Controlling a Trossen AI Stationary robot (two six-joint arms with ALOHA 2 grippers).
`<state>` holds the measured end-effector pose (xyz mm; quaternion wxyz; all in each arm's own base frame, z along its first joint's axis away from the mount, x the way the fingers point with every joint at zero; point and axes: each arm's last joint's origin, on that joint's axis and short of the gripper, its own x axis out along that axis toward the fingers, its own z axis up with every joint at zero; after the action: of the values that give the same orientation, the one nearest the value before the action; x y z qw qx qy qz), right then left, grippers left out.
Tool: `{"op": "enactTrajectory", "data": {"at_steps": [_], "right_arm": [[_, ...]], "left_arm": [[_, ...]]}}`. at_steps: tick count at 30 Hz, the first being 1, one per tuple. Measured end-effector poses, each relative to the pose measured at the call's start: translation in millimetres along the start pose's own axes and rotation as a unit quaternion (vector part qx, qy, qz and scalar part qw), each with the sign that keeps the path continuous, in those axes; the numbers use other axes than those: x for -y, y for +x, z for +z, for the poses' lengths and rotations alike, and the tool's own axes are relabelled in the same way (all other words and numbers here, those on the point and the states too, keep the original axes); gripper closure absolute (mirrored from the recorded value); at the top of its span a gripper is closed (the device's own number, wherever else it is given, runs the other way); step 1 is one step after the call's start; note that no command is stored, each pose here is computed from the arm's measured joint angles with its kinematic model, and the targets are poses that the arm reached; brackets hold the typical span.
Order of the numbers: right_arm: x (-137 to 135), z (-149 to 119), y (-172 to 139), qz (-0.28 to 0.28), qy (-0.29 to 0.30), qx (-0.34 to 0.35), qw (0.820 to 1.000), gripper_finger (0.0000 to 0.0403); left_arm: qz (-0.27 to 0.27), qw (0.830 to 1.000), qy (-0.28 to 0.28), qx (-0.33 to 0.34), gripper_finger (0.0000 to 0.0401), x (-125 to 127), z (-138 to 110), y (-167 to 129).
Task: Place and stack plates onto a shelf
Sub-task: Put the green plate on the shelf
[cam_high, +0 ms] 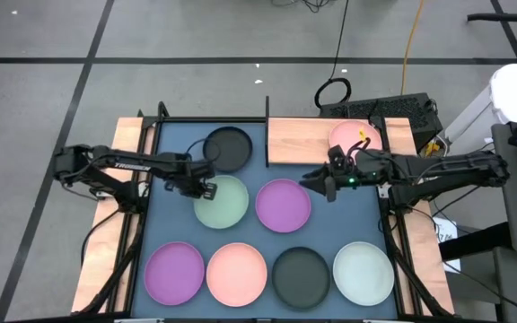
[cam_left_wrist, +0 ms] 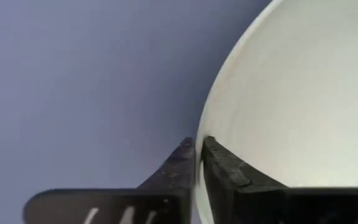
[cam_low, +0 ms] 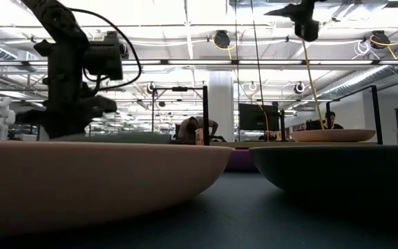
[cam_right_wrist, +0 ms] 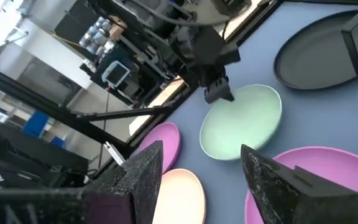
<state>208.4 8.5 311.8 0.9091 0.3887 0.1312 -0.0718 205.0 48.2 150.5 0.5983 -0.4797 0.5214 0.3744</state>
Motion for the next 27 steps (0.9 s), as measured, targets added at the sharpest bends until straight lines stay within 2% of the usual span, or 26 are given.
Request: {"op": "enactTrajectory", "data": {"at_steps": [3,13,22,27], "right_arm": [[0.6,-2.9,4.8,-0.005,-0.004,-0.009,1.000,0.0204],[2.4,-4.7,8.1,-0.024,-0.013,-0.005,1.000,0.0204],[6.5,-3.5,7.9,-0.053,0.056,0.014,0.997,0.0204],[6.5,-2.8,7.3,-0.056,0.073,0.022,0.996,0.0204]], "left_arm": [[-0.021,0.999,0.004,0.023,0.0392,3.3,0.4,-11.0],[-0.102,0.990,-0.002,0.096,0.0393,16.7,4.6,-59.6],[-0.166,0.975,0.040,0.142,0.0393,38.2,11.7,-104.4],[-0.194,0.966,0.057,0.163,0.0393,47.4,14.5,-126.2]]}}
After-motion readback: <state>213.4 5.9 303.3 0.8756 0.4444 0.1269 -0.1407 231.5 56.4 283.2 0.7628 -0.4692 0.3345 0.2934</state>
